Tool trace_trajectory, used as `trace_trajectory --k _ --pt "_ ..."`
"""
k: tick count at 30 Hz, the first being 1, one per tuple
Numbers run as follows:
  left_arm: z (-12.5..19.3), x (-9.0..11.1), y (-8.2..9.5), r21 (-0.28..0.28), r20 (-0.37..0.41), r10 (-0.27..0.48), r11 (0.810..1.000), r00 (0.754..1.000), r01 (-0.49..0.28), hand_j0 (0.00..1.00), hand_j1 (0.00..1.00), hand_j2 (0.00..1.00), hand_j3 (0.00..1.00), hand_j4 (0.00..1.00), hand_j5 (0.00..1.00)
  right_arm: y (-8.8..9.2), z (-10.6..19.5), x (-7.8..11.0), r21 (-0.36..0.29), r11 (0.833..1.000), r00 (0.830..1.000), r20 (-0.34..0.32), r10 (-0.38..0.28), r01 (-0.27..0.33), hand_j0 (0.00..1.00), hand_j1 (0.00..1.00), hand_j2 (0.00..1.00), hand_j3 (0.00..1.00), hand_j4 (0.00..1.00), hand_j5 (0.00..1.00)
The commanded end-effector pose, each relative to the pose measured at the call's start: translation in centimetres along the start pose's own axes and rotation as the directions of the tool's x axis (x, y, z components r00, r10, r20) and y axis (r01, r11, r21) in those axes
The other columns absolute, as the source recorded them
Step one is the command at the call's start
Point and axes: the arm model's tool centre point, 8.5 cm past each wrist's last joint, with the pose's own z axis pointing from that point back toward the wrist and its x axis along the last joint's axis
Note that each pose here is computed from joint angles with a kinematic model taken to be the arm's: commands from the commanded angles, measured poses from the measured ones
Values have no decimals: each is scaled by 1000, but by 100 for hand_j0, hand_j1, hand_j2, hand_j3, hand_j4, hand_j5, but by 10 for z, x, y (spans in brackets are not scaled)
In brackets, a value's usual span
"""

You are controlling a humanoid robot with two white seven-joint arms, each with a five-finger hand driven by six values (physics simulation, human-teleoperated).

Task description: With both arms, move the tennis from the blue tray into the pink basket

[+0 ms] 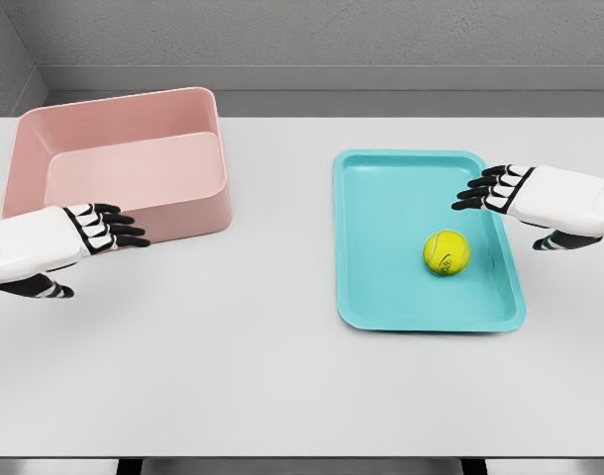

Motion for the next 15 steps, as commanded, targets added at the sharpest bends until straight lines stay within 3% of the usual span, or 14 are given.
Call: trace_trajectory --k 1,3,6,9,12,15 --pt "1 0 1 0 -1 4 1000 1000 -4 100 100 100 100 100 100 -1 0 0 -5 1000 1000 -1 -4 4 100 100 100 100 100 100" --pt "1 0 0 -2 -1 4 1000 1000 -4 100 100 100 100 100 100 0 0 0 -5 1000 1000 0 -7 7 100 100 100 100 100 100" --pt "0 0 -1 -10 -1 -1 1000 1000 1 100 100 100 100 100 100 22 -15 9 20 999 999 27 -28 27 100 100 100 100 100 100" --pt "-1 1 -3 -15 0 -4 1000 1000 4 100 100 100 100 100 100 24 -23 13 7 999 998 43 -45 44 100 100 100 100 100 100" --pt "-1 1 -3 -17 -1 -7 1000 1000 7 100 100 100 100 100 100 36 -24 -4 13 995 995 -1 -98 98 100 100 100 100 100 100" --pt "-2 1 -3 -13 1 -5 1000 1000 5 100 100 100 100 100 100 37 -36 2 -9 993 993 24 -117 117 100 100 100 100 100 100"
